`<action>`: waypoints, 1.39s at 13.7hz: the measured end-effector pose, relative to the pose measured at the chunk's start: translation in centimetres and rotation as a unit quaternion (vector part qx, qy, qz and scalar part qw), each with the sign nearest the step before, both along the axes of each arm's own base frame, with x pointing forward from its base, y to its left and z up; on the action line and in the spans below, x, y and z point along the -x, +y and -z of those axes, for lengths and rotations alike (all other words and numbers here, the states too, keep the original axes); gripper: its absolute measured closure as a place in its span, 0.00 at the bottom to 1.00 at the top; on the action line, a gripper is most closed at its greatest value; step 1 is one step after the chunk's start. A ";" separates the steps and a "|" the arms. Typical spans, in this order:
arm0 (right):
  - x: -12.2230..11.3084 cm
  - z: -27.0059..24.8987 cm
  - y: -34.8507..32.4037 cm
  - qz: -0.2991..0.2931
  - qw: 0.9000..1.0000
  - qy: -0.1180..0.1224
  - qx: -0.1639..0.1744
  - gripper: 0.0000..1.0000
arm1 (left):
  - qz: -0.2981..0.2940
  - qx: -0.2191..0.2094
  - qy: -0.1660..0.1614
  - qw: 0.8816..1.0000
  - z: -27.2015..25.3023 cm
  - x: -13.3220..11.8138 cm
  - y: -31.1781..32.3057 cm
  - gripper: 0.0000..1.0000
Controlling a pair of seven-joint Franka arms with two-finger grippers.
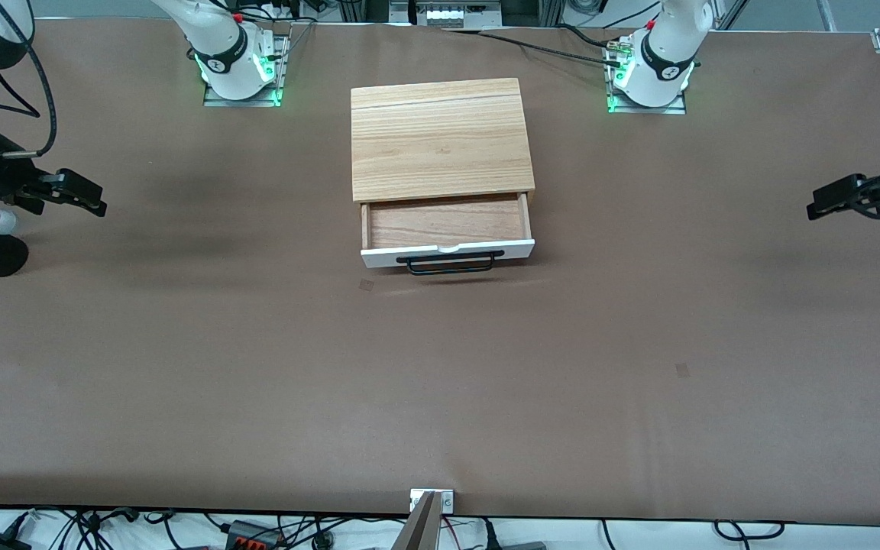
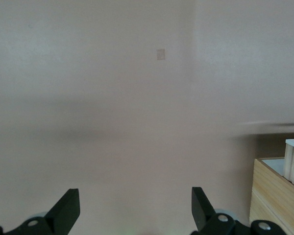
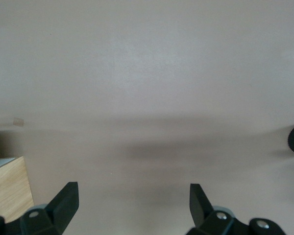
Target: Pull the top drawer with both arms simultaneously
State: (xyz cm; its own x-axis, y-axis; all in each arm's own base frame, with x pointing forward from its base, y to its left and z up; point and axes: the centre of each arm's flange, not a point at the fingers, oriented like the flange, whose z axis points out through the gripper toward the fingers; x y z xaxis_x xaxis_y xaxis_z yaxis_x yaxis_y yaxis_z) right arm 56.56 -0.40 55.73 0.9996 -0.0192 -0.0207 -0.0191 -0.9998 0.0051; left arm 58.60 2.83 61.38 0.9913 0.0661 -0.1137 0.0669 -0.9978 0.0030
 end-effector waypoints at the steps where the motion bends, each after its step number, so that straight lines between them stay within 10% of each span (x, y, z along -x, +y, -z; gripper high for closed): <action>1: 0.0 0.2 0.0 -0.002 1.000 0.002 0.000 0.00 | 0.001 -0.002 -0.004 1.000 -0.5 0.5 -0.2 0.00; 19: 0.1 0.4 0.2 -0.011 1.000 0.006 0.000 0.00 | -0.013 -0.009 0.000 1.000 -0.1 3.1 -0.8 0.00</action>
